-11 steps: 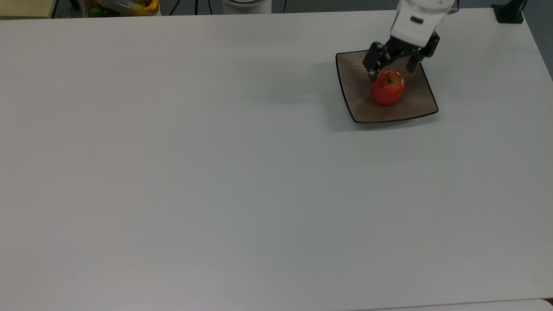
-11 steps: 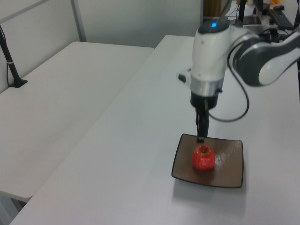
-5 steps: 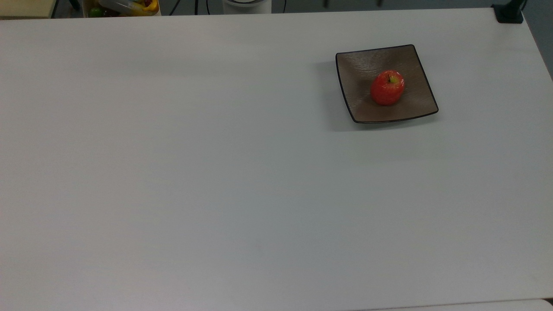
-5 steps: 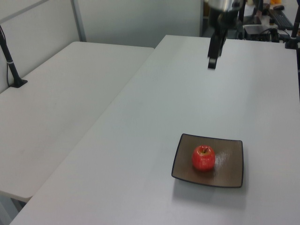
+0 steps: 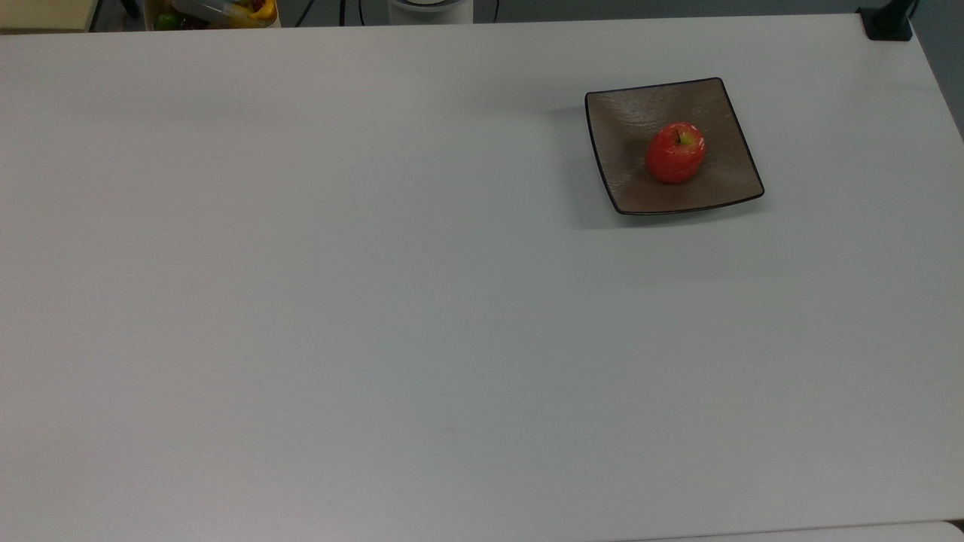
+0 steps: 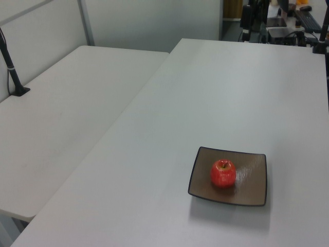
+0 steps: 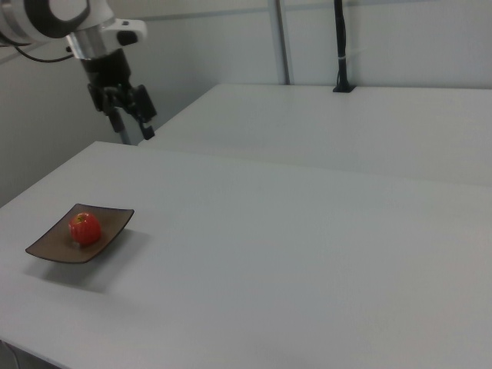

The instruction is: Apples placed on a ceramic plate

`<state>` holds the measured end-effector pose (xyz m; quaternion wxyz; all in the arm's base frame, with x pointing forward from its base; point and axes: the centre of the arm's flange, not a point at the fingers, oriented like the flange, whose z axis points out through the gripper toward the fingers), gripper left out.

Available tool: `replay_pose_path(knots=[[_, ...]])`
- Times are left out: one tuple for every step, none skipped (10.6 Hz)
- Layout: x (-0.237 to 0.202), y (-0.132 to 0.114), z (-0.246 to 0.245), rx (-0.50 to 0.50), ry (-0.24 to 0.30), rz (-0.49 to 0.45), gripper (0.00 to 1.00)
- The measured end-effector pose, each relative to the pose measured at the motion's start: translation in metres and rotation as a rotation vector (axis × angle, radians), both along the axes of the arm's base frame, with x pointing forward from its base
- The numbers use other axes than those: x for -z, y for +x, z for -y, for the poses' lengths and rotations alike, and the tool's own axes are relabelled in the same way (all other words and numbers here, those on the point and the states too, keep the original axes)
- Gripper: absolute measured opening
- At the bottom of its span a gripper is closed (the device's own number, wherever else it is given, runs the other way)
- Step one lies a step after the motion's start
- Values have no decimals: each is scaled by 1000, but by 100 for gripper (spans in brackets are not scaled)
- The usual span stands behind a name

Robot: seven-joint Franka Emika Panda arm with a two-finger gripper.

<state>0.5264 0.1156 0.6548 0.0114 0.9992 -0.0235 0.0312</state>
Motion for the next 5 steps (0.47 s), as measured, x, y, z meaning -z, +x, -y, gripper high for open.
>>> replay_pose_path(knots=[[3,5,21,-30,-2,-6,100],[8,11,34,-85,0,9,100],[14,17,38,-137,2,31,100],[22,22,37,-186,-1,36,100],[29,24,36,-225,1,31,100]])
